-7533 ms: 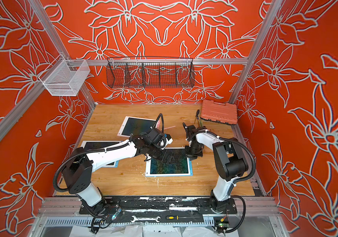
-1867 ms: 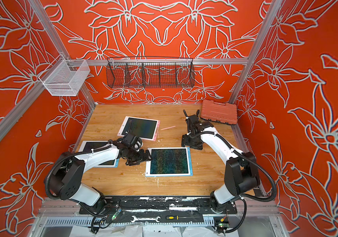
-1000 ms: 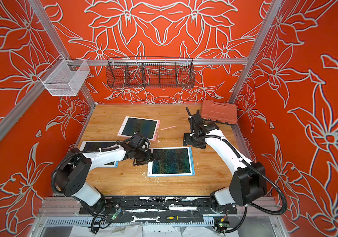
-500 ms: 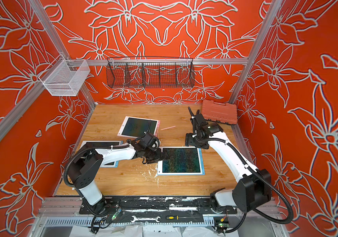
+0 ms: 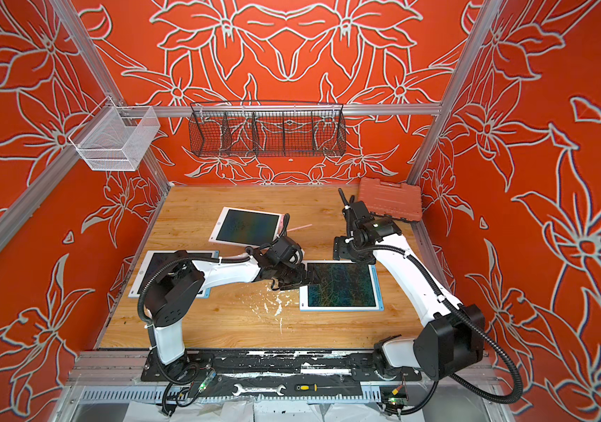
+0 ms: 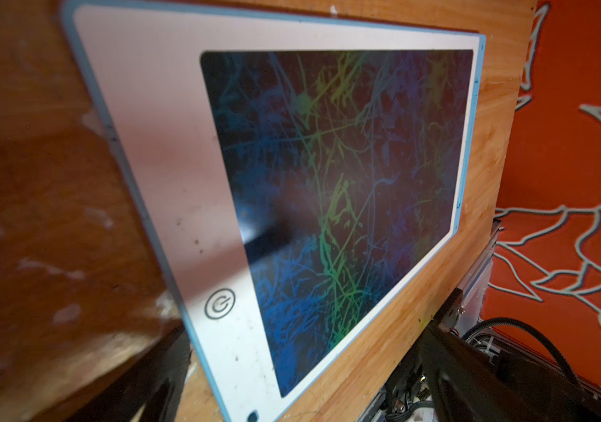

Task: Place the stylus back onto the writing tablet
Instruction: Move the writing tablet to the center of the board.

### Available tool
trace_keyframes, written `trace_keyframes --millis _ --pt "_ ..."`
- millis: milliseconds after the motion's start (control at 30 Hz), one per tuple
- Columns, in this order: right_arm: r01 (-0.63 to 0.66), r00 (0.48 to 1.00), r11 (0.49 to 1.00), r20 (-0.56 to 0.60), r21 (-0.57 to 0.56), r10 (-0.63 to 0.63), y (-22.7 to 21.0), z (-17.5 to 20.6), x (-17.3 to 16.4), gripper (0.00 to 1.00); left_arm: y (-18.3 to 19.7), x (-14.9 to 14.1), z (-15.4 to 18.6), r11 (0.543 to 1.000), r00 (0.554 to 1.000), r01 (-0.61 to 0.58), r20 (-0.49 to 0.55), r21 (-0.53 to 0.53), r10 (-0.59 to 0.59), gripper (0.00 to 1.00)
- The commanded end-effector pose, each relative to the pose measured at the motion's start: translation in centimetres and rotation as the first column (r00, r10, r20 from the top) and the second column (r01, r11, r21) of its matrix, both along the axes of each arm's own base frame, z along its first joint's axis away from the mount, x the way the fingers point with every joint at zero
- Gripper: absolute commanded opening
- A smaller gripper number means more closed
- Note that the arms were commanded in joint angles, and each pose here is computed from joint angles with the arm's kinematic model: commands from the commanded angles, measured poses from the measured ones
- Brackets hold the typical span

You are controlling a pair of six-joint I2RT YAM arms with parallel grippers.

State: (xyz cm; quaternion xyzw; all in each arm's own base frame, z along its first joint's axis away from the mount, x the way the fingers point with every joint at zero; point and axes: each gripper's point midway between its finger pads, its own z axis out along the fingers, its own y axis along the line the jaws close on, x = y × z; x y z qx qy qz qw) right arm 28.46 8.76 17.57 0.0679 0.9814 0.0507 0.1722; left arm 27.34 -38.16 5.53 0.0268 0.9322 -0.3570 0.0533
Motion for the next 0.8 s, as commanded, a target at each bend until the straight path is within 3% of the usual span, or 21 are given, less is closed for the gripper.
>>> trace_keyframes --millis 0,767 --pt "0.0 1.0 1.0 0.025 -0.026 0.0 -0.9 1.3 -0.4 0.83 0.6 -1.7 -3.9 0.995 0.996 -0.001 -0.091 0.102 0.01 0.98" --pt "0.0 1.0 1.0 -0.003 -0.023 0.0 -2.7 1.1 -1.2 0.84 -4.8 -0.6 -4.8 0.995 0.996 0.045 -0.087 0.09 -0.037 0.98"
